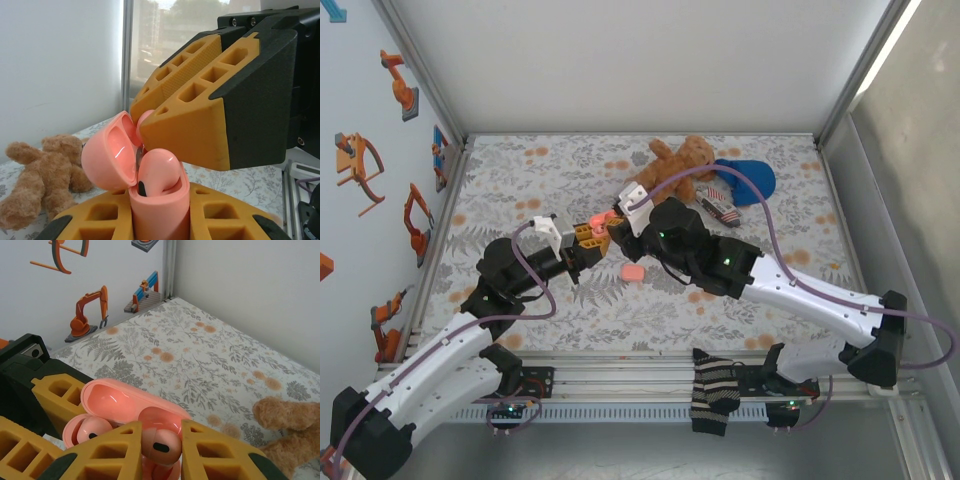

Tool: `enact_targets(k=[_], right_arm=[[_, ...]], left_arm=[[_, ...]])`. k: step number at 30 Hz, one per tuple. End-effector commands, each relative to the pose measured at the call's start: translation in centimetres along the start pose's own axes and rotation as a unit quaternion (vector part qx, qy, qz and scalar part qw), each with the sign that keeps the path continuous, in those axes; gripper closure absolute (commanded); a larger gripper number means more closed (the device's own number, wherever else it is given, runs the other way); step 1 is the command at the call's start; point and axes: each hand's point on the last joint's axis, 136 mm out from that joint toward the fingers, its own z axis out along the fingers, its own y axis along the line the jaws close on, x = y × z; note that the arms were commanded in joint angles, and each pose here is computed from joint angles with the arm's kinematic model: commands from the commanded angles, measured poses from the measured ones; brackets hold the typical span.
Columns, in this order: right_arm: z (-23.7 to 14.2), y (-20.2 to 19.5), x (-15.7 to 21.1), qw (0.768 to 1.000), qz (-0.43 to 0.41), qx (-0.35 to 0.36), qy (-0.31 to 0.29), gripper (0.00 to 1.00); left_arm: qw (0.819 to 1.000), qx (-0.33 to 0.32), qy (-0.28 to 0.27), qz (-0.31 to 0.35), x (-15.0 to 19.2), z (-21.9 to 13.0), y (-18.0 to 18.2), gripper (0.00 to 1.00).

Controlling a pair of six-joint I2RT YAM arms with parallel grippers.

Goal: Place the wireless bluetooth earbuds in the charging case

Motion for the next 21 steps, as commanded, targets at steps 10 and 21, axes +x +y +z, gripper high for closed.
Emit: enact_targets(k=[10,21], right_arm=[[-0.3,1.4,-0.4,1.0,0.015,-0.028,0.002,0.71],[-1.2,1.6,-2.1,0.998,0.032,-0.038,-0.025,0.68]], left_arm=[[0.999,0.002,-0.045,0.028,-2.9,0.0,-0.3,1.0],[0.999,0.003,-0.043,0.026,-2.4,0.2,-0.2,1.0]])
